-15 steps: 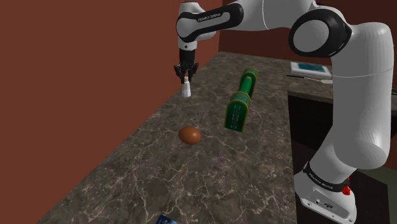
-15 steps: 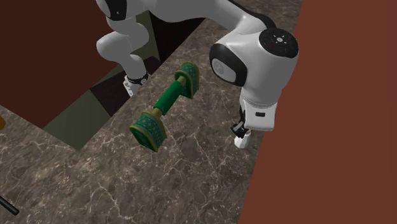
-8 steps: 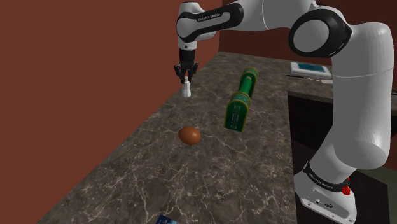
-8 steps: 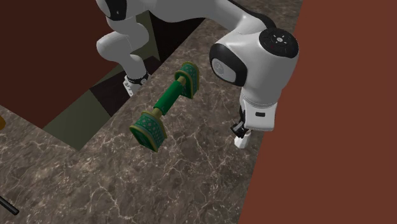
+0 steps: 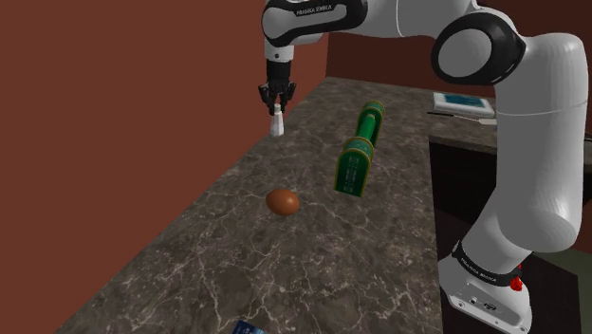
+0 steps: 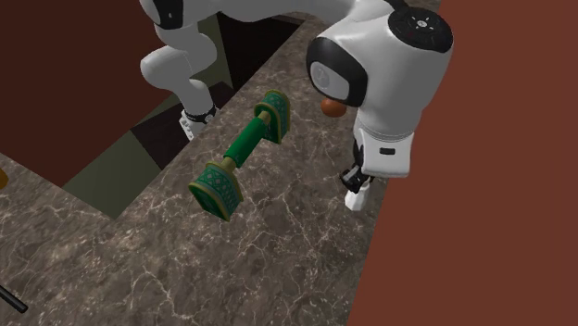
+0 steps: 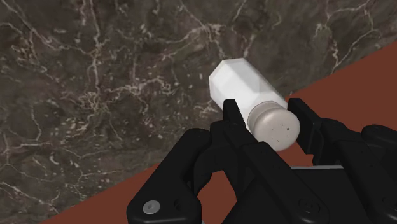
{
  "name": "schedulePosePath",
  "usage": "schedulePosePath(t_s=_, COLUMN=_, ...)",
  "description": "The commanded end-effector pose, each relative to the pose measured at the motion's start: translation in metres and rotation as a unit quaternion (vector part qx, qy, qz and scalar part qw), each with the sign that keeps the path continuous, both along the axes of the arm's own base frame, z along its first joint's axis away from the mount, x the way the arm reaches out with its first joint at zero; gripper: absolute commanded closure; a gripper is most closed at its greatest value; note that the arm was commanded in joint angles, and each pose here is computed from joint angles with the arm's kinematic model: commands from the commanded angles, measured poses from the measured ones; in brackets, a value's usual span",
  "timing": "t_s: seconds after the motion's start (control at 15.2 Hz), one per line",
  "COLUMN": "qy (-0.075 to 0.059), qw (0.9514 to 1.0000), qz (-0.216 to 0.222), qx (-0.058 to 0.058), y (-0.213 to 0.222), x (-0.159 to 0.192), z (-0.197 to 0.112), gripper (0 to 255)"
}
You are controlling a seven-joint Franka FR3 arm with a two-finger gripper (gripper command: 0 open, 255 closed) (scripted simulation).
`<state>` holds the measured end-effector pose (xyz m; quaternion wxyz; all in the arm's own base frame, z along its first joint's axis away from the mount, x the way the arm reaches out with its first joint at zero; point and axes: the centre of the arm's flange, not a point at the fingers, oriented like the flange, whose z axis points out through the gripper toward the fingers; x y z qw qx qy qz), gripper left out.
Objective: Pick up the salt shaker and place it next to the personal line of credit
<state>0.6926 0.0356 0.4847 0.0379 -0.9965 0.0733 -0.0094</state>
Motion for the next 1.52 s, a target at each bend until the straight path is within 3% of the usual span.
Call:
schedulePosePath(t_s=0.0, qy=0.000, qw=1.0000, qz=0.000, qx=0.000, y=0.000, x=0.000, z=0.009, gripper=255)
schedulePosePath(t_s=0.33, qy=0.000, qw=1.0000, qz=0.000, qx=0.000, y=0.000, x=0.000, z=0.033, gripper=255)
schedulePosePath(t_s=1.45, qy=0.000, qw=1.0000, qz=0.000, qx=0.000, y=0.157, x=-0.155, z=0.074, gripper=255)
